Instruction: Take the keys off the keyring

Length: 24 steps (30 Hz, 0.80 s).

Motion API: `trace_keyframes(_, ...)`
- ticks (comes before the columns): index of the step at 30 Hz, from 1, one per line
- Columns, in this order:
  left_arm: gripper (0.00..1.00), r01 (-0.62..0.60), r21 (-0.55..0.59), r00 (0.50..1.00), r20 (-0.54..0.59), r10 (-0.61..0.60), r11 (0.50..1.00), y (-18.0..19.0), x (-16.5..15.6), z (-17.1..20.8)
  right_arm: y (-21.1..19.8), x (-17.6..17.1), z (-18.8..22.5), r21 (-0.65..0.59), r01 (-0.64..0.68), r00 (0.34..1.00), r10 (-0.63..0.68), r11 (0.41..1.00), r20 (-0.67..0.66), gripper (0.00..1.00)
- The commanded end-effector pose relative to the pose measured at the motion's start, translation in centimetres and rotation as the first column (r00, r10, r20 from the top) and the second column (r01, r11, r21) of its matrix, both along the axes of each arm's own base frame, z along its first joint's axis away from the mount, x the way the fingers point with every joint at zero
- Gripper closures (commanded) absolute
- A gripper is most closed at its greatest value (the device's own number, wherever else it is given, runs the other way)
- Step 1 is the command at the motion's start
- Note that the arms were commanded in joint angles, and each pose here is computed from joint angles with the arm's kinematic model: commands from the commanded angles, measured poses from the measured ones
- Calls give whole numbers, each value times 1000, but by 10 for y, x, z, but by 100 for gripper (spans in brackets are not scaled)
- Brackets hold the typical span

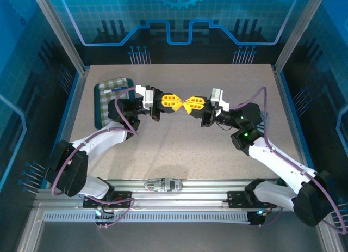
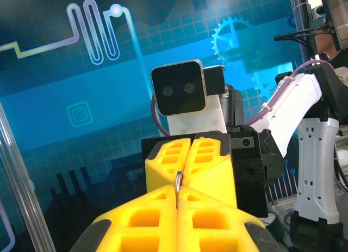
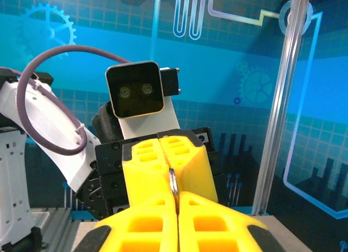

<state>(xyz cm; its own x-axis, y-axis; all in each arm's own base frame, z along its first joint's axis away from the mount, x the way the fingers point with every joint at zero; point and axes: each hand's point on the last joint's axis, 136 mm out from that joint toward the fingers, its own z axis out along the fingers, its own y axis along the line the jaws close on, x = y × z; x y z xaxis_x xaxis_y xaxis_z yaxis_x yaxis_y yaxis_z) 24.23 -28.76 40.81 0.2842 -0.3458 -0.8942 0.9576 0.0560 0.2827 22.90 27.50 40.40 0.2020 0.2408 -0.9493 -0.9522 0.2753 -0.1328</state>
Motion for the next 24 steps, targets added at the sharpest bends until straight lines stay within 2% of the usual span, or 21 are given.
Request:
trace_keyframes(1, 100, 4, -30, 1000, 16, -3, 1000, 3, -8, 11, 0, -8, 20, 17, -3, 999, 2, 1000, 47, 94)
trace_keyframes(2, 100, -5, -34, 1000, 9, 5, 999, 4, -7, 11, 0, -7, 20, 12, -1, 999, 0, 1000, 42, 94)
trace_keyframes(5, 85, -57, -70, 997, -56, 53, 996, 9, 5, 12, -1, -3, 17, -16, 29, 999, -29, 999, 17, 96)
trace_keyframes(7, 71, -88, -81, 992, -103, 79, 993, 14, 13, 9, -3, 1, 13, -48, 59, 998, -60, 997, -5, 97)
trace_keyframes(12, 49, -159, -93, 970, -200, 138, 983, 33, 26, 5, -12, 6, 3, -135, 115, 991, -124, 984, -53, 99)
trace_keyframes(13, 33, -176, -80, 955, -256, 150, 981, 37, 33, 4, -14, 7, 2, -151, 122, 989, -133, 981, -62, 99)
trace_keyframes(14, 1, -196, -61, 935, -311, 168, 979, 40, 41, 3, -15, 9, 0, -167, 129, 987, -144, 978, -77, 99)
trace_keyframes(16, 1, -246, 19, 861, -455, 228, 969, 46, 60, -6, -18, 15, -10, -212, 134, 978, -164, 968, -130, 99)
trace_keyframes(18, 1, -284, 119, 799, -520, 303, 951, 47, 70, -13, -20, 19, -18, -247, 134, 970, -179, 960, -167, 99)
trace_keyframes(19, 0, -312, 181, 749, -557, 359, 933, 49, 76, -21, -22, 21, -22, -261, 135, 966, -186, 956, -182, 99)
trace_keyframes(22, 1, -324, 241, 696, -594, 403, 915, 55, 75, -31, -24, 24, -30, -287, 118, 959, -184, 950, -216, 98)
trace_keyframes(24, 1, -292, 243, 696, -609, 380, 925, 57, 69, -31, -25, 26, -35, -301, 101, 953, -178, 948, -243, 98)
